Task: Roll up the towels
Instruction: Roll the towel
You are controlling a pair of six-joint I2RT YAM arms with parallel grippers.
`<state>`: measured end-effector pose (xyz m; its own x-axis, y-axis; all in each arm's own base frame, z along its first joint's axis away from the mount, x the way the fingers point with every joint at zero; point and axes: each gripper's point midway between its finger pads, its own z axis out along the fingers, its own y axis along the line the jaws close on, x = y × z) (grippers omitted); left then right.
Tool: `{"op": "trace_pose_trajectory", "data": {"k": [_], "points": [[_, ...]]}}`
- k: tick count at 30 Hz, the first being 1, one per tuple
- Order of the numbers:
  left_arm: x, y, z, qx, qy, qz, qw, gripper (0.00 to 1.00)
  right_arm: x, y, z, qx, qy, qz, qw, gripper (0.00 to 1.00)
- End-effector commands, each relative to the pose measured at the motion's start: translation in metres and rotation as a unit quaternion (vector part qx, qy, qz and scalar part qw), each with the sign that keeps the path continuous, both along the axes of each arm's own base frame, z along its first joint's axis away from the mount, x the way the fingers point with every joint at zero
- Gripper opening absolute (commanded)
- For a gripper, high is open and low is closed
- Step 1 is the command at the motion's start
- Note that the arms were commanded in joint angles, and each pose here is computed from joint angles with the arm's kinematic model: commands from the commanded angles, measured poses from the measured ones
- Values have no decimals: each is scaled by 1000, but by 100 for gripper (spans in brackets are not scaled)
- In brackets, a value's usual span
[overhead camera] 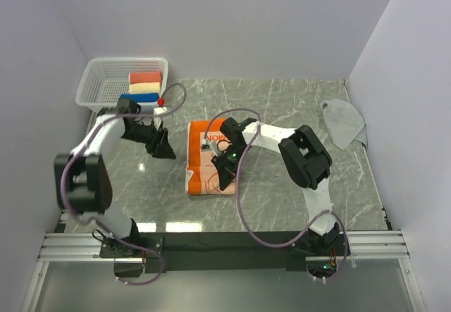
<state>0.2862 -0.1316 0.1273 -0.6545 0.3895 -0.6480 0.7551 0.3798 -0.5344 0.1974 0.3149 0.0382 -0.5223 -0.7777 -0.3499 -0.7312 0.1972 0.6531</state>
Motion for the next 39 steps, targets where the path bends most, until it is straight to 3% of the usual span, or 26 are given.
{"op": "trace_pose_trajectory", "data": {"k": [1,3,4,5,7,8,9,18,25,28,30,32,33,35,38,39], "points": [[-3,12,8,63,-135,4,989,57,-18,-8,0,-44,98,-19,994,0],[-17,5,25,95,-237,-19,967,62,-17,-6,-5,-51,125,-30,990,0],[-30,10,3,139,-249,-28,958,62,-16,-4,-1,-51,136,-34,989,0],[-26,7,23,149,-333,-25,931,63,-13,-4,-1,-50,147,-40,987,0],[-50,-5,2,181,-373,-66,908,69,-11,-1,0,-48,178,-51,982,0],[-49,-13,19,173,-432,-62,883,71,-10,0,2,-47,186,-51,980,0],[-64,-30,16,163,-453,-96,871,74,-8,-2,-2,-51,199,-57,977,0],[-93,-88,-15,195,-557,-188,785,78,-6,3,-1,-50,268,-69,960,0],[-81,-102,-46,244,-577,-208,752,74,-7,2,1,-47,290,-64,954,0],[-79,-107,-61,254,-557,-213,761,61,-8,3,5,-44,299,-64,951,0],[-80,-103,-81,276,-526,-225,772,46,-8,3,6,-39,302,-64,950,0],[-92,-96,-99,287,-461,-245,804,34,-8,2,9,-35,305,-66,950,0],[-91,-92,-100,284,-436,-240,820,23,-7,1,12,-34,302,-69,950,0],[-97,-100,-95,252,-398,-239,849,13,-2,0,12,-34,288,-77,954,0],[-106,-93,-94,233,-329,-249,880,1,18,-5,18,-35,241,-100,965,10],[-107,-85,-95,239,-304,-247,889,1,26,-5,30,-31,223,-112,968,19]]}}
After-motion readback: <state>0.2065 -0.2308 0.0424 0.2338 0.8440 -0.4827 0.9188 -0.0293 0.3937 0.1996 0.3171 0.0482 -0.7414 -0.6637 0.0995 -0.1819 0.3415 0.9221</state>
